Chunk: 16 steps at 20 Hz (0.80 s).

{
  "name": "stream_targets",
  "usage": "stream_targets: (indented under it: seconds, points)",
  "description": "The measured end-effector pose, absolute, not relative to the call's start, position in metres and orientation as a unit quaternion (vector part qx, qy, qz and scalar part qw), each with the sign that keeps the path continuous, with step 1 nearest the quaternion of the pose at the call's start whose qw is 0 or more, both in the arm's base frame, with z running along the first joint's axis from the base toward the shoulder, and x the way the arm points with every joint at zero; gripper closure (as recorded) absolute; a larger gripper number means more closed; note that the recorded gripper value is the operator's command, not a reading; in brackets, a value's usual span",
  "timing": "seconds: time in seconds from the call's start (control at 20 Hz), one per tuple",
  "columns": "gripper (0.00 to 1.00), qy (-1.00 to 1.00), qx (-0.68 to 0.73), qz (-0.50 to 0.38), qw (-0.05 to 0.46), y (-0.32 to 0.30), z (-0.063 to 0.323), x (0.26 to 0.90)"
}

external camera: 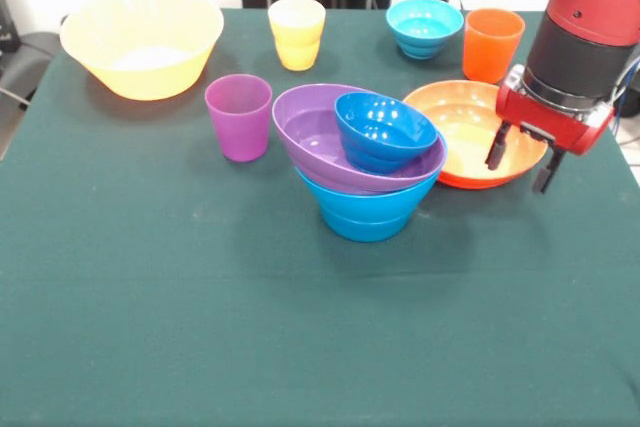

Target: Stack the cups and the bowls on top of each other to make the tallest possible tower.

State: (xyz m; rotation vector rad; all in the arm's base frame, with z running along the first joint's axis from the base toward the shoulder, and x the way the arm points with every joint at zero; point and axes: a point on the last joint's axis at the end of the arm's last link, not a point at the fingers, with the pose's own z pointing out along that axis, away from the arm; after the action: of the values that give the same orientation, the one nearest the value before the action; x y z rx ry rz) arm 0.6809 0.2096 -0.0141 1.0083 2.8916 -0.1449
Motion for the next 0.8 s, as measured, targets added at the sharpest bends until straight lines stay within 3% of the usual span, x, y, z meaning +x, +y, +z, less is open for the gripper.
stream_targets:
  seconds: [0.8]
  points:
    - [0.0,0.939,0.338,-0.039,0.048,0.2113,-0.0182,0.6812]
